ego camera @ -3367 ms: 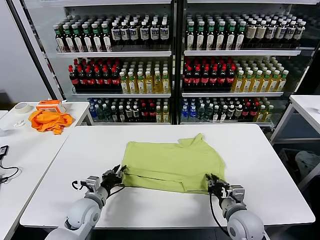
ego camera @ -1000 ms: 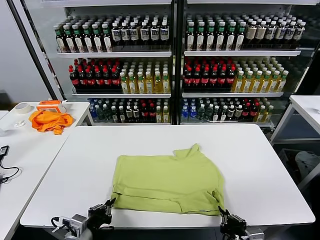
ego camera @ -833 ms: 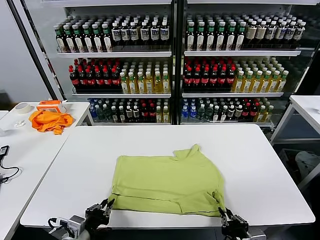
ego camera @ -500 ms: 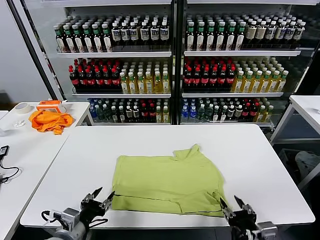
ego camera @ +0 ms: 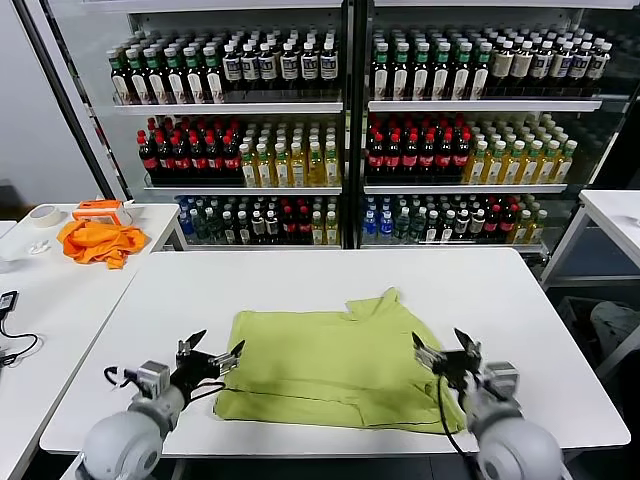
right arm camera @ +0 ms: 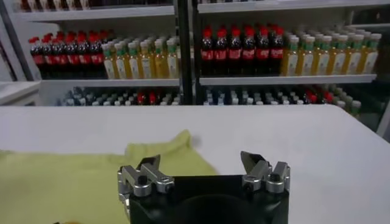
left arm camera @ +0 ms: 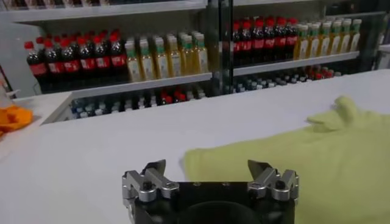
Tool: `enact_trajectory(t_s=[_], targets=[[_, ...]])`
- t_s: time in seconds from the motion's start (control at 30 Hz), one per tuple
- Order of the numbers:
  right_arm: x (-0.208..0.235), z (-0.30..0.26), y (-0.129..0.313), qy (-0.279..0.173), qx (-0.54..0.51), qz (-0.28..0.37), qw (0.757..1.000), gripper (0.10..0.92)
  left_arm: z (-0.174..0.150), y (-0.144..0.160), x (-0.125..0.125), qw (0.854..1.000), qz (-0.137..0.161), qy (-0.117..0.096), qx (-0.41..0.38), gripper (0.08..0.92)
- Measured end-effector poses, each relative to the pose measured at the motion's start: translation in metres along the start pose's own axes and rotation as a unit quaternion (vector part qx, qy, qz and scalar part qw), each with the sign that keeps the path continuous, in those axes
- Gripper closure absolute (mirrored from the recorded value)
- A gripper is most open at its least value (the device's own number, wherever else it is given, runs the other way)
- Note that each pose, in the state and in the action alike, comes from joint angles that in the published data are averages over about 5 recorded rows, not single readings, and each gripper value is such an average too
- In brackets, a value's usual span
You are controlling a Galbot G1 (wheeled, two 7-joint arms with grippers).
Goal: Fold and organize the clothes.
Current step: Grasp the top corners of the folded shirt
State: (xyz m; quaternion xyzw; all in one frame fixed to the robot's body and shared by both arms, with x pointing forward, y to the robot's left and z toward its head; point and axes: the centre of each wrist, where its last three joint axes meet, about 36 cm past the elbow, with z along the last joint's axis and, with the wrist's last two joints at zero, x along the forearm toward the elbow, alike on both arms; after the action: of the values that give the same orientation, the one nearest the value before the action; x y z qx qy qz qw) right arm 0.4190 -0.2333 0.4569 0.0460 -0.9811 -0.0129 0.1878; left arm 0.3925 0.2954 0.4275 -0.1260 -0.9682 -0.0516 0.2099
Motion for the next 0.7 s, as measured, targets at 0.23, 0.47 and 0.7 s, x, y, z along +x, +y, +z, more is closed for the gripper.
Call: enact_trajectory(t_s=[0.23,0.47,0.7], targets=[[-0.068,-0.009,0.013,0.015,-0.007,0.01,1.0,0.2,-0.007,0.019,-0.051,1.0,0.0,0.007,0.003,0.177],[-0.118,-0.01,0.021,0.038,-0.01,0.025,0.999,0.2,-0.011,0.038,-0.086,1.0,0.004,0.016,0.003,0.177],[-0.147,-0.002,0.027,0.06,-0.013,0.034,0.998,0.2,-0.011,0.047,-0.108,0.999,0.016,0.03,0.003,0.177]])
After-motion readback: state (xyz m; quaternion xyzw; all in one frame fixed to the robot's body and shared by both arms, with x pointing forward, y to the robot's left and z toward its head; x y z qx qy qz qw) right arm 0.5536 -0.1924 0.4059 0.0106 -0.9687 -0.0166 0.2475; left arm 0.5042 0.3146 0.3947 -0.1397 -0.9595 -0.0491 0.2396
